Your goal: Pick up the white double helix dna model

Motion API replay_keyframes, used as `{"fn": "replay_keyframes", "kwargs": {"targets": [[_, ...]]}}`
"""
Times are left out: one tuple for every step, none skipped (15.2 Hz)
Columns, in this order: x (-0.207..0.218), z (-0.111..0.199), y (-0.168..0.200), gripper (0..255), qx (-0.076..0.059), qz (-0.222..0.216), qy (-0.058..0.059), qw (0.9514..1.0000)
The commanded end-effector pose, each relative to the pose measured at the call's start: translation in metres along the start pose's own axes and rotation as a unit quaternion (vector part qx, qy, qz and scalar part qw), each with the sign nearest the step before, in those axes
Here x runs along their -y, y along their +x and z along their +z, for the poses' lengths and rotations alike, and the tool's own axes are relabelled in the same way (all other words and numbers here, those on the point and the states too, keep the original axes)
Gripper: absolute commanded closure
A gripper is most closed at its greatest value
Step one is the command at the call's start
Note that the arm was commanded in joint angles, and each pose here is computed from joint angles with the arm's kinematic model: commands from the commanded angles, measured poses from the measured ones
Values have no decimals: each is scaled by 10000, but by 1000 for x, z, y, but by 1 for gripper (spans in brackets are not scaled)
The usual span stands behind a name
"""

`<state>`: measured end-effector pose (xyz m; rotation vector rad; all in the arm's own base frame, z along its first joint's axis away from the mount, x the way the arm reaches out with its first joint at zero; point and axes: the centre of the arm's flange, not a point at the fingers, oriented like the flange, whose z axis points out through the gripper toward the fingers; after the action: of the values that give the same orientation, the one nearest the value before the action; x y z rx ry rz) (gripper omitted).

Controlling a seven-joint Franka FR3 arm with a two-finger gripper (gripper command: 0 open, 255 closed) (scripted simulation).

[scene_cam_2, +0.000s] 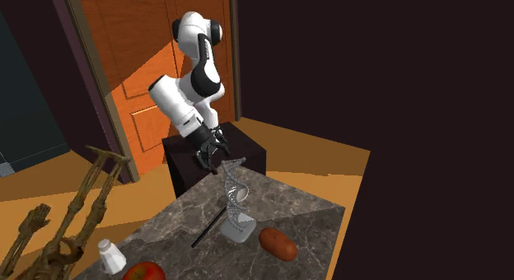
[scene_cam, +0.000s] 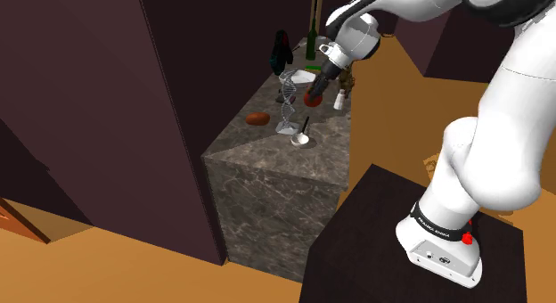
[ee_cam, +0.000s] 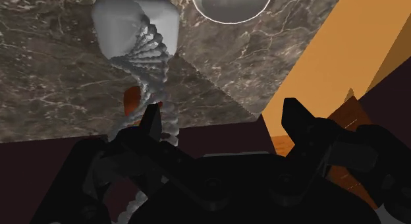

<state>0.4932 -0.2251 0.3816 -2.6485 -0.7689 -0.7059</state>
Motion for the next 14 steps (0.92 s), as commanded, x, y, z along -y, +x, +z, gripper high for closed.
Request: {"fn": "replay_keyframes", "kwargs": {"targets": [[-21, 18, 4, 0, -181, -253, 67, 9995], [-32, 26, 7, 0, -250, -361, 105, 9990], [-43, 34, 9, 0, -320, -470, 144, 9983], [-53, 42, 13, 0, -389, -578, 182, 9974], [-64, 50, 16, 0, -458, -687, 221, 9963], [-71, 55, 19, 0, -504, -759, 246, 9955], [-72, 59, 16, 0, -504, -759, 246, 9955], [-72, 64, 13, 0, -504, -759, 247, 9955], [-73, 68, 10, 0, -504, -759, 247, 9955], [-74, 73, 8, 0, -504, -759, 247, 9955], [-75, 77, 5, 0, -504, -759, 247, 9955], [-75, 81, 2, 0, -504, -759, 247, 9955], [-76, 86, -1, 0, -504, -759, 247, 9955], [-76, 88, -2, 0, -504, -759, 247, 9955]]}}
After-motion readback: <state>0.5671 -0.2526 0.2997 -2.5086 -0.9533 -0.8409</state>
